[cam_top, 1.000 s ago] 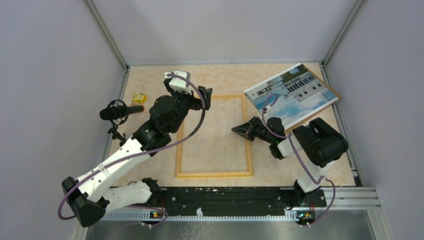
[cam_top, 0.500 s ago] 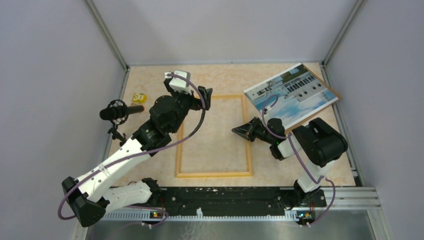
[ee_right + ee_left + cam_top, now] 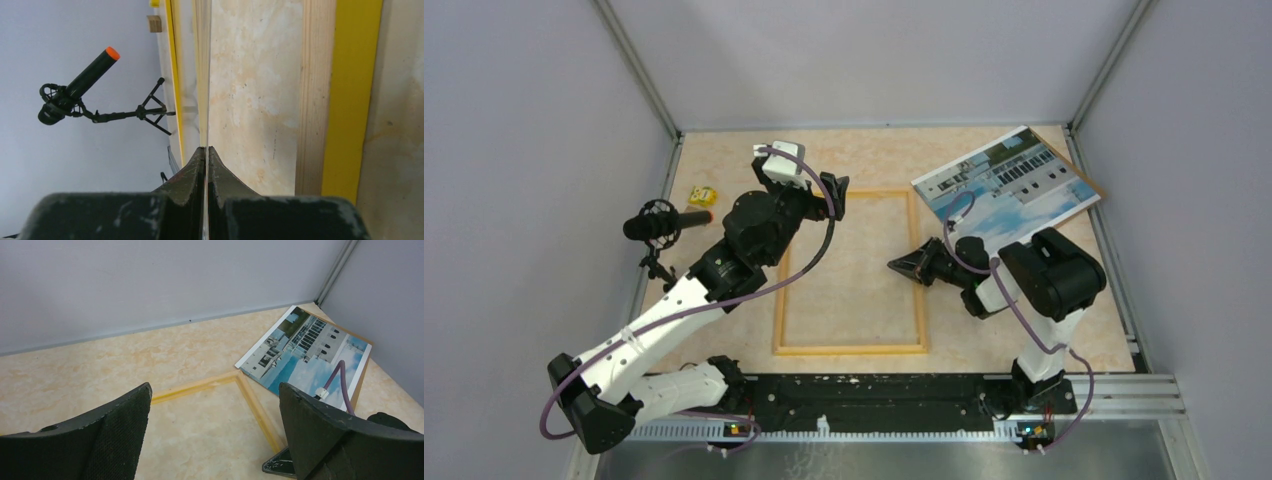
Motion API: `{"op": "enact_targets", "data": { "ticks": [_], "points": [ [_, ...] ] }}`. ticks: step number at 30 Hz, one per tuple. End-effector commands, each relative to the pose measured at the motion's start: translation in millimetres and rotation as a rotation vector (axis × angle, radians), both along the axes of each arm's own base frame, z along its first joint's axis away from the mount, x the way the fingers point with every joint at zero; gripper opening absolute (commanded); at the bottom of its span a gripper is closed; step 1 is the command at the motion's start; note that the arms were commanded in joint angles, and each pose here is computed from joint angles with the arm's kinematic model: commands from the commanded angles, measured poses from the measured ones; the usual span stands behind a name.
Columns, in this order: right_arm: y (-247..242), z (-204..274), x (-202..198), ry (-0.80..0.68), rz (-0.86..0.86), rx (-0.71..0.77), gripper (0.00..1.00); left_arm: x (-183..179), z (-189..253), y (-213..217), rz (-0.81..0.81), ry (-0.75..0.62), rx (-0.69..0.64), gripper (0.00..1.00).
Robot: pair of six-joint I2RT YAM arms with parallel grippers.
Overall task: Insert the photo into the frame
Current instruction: Place the photo frame item in the photo frame.
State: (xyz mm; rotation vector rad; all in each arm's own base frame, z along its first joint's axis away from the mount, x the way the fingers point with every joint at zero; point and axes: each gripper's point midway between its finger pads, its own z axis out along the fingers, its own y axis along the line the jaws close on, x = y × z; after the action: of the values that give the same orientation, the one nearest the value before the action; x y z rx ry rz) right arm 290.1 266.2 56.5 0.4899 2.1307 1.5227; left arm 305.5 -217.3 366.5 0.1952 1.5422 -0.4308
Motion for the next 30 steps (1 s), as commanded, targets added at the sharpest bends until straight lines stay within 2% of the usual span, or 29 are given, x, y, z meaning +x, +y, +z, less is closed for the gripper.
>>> {"op": "enact_targets", "data": {
  "ticks": [1,16,18,22,30],
  "points": [
    [8,19,13,-0.113,0.042,0.023,0.00,-2,20,-1,-0.012,-0.034,-0.052,0.99],
    [11,9,15,-0.117,0.071,0.029,0.00,-3,21,-3,-0.020,-0.031,-0.056,0.99],
    [11,9,14,-0.118,0.073,0.024,0.07,-3,21,-3,-0.022,-0.030,-0.057,0.99],
    [14,7,11,-0.124,0.085,-0.012,0.28,-3,21,-3,-0.022,-0.029,-0.058,0.99],
    [10,-8,5,-0.091,0.089,-0.229,0.51,-5,24,-2,-0.028,-0.034,-0.066,0.99]
  ]
}}
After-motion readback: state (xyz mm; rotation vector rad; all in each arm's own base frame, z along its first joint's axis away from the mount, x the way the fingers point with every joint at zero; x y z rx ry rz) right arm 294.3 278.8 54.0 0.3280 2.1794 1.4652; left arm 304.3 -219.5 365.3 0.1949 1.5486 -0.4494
